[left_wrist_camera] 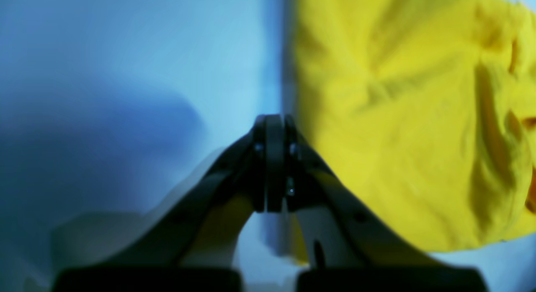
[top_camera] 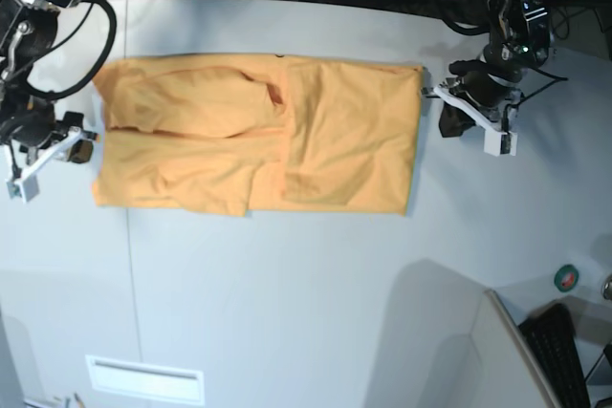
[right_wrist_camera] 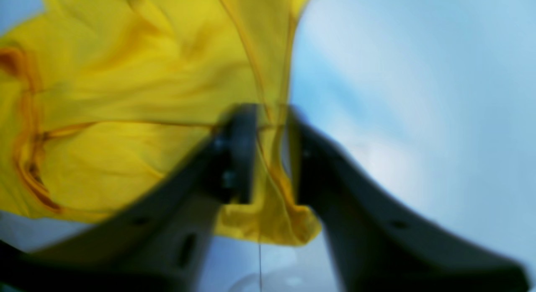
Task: Layout the t-shirt on the table in an organized manner, then fold the t-shirt properly
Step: 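Regrasp the shirt's ends with both grippers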
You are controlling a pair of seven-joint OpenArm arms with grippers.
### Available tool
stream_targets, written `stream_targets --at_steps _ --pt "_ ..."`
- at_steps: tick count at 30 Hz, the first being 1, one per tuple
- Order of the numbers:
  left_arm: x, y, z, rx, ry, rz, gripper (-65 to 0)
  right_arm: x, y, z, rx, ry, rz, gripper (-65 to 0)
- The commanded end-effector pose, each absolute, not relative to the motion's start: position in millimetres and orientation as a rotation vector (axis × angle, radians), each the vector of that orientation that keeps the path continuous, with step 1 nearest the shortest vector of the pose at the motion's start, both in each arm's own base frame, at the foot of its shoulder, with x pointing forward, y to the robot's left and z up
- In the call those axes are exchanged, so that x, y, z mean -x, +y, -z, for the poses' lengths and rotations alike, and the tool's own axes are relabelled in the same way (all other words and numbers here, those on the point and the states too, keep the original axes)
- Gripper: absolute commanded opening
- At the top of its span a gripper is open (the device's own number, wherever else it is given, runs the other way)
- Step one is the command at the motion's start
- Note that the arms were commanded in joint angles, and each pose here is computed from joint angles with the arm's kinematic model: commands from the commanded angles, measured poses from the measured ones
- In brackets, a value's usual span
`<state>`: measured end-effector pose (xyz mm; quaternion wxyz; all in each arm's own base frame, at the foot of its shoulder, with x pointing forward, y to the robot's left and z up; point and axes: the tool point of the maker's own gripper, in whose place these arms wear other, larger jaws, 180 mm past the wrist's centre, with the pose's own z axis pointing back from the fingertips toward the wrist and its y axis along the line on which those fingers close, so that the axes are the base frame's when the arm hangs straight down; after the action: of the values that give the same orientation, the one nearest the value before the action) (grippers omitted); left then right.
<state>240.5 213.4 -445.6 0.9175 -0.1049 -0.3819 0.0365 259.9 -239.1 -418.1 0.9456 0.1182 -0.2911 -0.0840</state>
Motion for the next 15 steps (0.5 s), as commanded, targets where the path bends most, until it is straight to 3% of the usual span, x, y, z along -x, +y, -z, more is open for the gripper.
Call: stream_targets --at_steps 1,3,4,9,15 --pt "-241 219 445 0.223 -0.801 -0.089 -65.0 -263 -246 413 -0.245 -0.609 0.166 -35.4" --pt "-242 236 448 0.210 -0.797 -0.105 -65.0 -262 -253 418 -0.261 -0.582 0.143 -23.6" --pt "-242 243 451 0.205 -0.791 -0.119 -65.0 -261 -254 426 -0.276 -0.554 0.125 -21.6" --pt "-246 260 454 0.180 -0.785 -0.140 -65.0 -259 -254 463 -0.384 -0.436 0.175 -21.8" --pt "-256 259 458 0.192 -0.785 -0.158 -65.0 -266 -244 474 -0.443 -0.427 0.206 -21.8"
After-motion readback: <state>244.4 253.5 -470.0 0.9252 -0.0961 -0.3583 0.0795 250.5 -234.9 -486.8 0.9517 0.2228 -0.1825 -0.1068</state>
